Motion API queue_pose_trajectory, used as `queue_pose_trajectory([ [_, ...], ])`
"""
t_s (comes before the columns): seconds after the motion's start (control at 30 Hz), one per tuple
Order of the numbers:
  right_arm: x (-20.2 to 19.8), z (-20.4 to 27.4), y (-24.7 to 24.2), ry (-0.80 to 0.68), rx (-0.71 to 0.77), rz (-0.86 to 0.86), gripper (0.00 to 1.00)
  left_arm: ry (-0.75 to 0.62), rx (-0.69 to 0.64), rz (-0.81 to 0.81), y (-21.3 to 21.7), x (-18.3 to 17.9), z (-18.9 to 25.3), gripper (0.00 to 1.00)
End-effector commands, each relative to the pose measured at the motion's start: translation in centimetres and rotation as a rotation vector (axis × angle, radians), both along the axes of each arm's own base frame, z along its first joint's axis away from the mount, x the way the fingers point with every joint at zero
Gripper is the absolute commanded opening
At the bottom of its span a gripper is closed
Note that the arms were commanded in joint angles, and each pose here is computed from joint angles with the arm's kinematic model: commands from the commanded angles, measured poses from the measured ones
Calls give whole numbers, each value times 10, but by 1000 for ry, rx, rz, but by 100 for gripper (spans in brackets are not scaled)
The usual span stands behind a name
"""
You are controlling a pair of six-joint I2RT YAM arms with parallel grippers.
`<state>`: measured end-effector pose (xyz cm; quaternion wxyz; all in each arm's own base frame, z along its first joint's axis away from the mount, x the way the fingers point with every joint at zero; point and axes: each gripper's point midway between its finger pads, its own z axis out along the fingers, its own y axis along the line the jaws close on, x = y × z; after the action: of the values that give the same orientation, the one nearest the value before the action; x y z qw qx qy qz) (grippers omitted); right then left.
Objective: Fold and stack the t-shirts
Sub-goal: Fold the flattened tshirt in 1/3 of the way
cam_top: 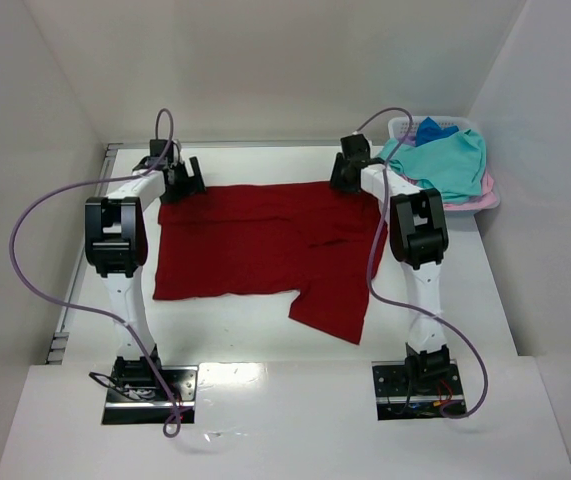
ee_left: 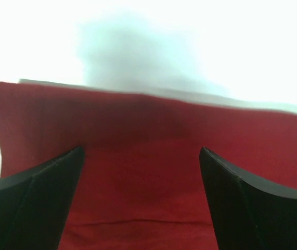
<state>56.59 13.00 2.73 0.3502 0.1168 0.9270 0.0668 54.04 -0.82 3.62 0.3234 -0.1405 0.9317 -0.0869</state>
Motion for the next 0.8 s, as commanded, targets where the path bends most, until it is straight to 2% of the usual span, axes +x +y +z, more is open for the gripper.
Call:
queue_pose_trajectory([
  [0.0,0,-10,13,32,-21,27,55,21,7,19,12,7,-10,100],
  [0.13,6,-18,22,41,-24,37,57,19,26,20,20,15,-6,100],
  [0.37,20,-4,39,5,-15,59,58,38,29,18,32,32,-16,100],
  [0.4,20,0,41,4,-8,65,58,12,24,13,31,39,-7,100],
  [0.63,25,2,50,2,8,74,58,35,20,0,30,43,-14,100],
  [0.77,23,7,47,-5,-5,62,58,-5,32,7,31,39,-2,97],
])
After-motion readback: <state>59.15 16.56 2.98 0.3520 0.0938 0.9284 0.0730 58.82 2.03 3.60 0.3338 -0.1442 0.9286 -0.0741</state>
